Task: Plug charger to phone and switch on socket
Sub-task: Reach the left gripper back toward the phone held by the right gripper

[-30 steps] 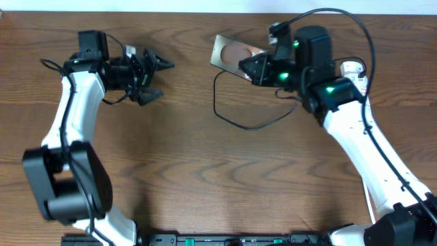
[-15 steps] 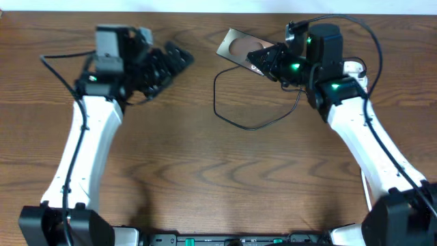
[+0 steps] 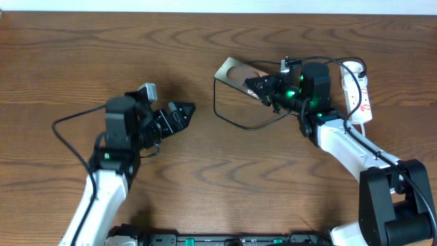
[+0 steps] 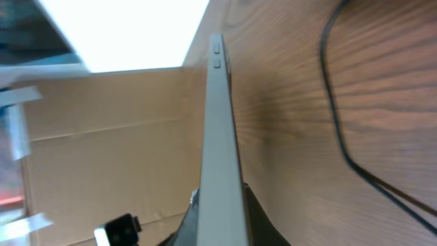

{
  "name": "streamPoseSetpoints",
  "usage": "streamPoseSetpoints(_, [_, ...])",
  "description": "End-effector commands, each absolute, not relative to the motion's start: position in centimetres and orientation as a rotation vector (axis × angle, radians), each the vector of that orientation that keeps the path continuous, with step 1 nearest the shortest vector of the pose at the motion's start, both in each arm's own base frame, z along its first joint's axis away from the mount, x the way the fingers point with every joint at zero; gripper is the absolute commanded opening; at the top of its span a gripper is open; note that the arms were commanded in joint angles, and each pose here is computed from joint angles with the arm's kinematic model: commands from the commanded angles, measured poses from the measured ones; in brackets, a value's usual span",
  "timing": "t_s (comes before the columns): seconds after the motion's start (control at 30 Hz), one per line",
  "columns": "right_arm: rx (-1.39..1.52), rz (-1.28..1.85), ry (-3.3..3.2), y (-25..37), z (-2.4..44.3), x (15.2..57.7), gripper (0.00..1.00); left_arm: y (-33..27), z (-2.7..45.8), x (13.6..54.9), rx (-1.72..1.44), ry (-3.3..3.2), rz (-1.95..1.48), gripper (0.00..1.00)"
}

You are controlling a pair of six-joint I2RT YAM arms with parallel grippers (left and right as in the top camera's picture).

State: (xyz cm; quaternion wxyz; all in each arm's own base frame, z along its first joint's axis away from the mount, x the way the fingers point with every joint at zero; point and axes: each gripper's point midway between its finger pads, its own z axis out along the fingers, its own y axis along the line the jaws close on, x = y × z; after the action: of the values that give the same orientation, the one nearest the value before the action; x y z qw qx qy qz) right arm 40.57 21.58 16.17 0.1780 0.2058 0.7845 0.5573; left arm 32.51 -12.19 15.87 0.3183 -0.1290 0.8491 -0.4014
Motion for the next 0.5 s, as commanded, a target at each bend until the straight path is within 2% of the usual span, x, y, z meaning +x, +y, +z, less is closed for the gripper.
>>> streamPoseSetpoints(0.0, [0.595,1.697,2.212,22.4,17.1,39.4,0.01,-11.8,15.3,32.4,-0.34,2.146,-1.043,0.95])
streamPoseSetpoints(0.2, [0.593,1.708,2.22,24.9,17.2,38.5,0.01,-13.6,16.7,33.6,-0.244,2.025,-1.063,0.95])
streamPoseSetpoints(0.47, [0.623,1.685,2.117,26.0,18.3,39.6,0.01,-14.8,17.7,35.3,-0.349,1.934,-1.099,0.95])
